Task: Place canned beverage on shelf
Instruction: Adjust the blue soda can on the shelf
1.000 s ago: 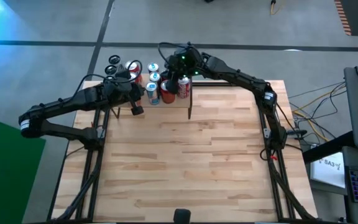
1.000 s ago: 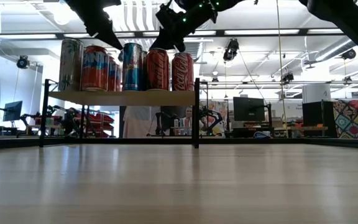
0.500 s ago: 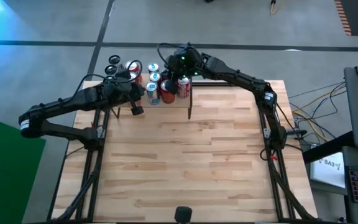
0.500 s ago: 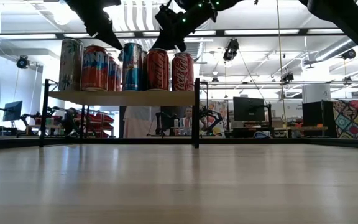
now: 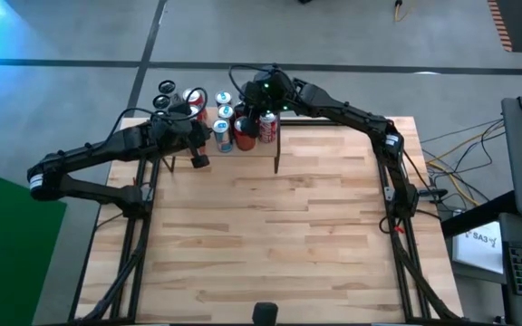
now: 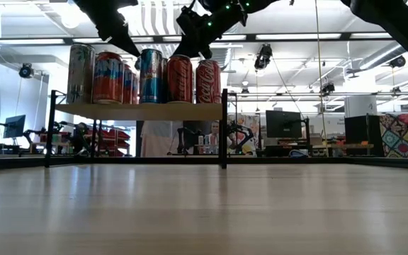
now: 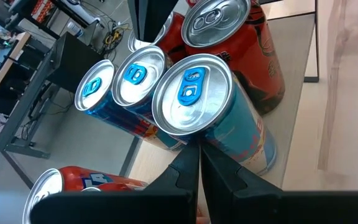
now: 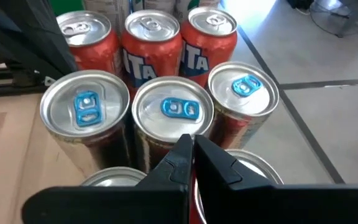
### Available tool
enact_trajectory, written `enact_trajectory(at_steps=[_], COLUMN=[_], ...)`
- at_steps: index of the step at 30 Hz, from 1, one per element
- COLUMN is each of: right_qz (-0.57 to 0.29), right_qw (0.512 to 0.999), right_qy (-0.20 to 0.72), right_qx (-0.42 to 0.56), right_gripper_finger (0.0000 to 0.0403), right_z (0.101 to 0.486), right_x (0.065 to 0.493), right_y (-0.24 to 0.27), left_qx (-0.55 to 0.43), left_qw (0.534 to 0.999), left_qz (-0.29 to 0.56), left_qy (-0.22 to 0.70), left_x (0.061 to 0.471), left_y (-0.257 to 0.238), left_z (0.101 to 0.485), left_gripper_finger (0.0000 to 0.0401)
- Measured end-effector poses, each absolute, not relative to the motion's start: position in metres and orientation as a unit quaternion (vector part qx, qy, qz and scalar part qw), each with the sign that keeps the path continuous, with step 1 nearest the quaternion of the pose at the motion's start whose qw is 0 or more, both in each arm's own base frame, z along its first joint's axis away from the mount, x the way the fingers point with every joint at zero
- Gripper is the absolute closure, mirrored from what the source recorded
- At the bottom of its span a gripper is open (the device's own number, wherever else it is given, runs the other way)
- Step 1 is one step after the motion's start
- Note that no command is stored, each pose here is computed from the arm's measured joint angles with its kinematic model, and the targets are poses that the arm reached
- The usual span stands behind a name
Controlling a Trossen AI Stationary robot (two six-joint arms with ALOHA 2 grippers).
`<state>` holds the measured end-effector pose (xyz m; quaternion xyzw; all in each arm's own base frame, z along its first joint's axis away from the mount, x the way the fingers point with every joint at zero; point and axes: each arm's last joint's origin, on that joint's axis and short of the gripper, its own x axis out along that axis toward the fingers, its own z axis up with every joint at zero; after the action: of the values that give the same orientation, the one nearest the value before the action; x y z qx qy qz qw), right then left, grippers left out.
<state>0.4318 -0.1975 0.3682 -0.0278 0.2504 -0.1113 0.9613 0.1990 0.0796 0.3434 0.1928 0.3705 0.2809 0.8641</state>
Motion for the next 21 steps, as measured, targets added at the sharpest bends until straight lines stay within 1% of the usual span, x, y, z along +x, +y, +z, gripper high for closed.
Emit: enact_trajectory(at_steps=[10,21], right_qz=[-0.112,-0.110], right_qw=[0.963,0.965], right_qy=[0.241,0.235], right_qx=[-0.032,-0.039], right_gripper_finger=[0.0394,0.0394], right_z=[0.3603,0.3604], right_x=[0.4355,0.4372], right_y=[-0.1992,-0.1976], left_qx=[0.193,0.192], left_qw=[0.864,0.864], left_qz=[0.281,0.281], left_qy=[0.370,0.370], left_x=[0.1990,0.1991], left_y=[0.0796,0.0796], left_z=[0.3434,0.3434], left_gripper_finger=[0.0401,0.0401])
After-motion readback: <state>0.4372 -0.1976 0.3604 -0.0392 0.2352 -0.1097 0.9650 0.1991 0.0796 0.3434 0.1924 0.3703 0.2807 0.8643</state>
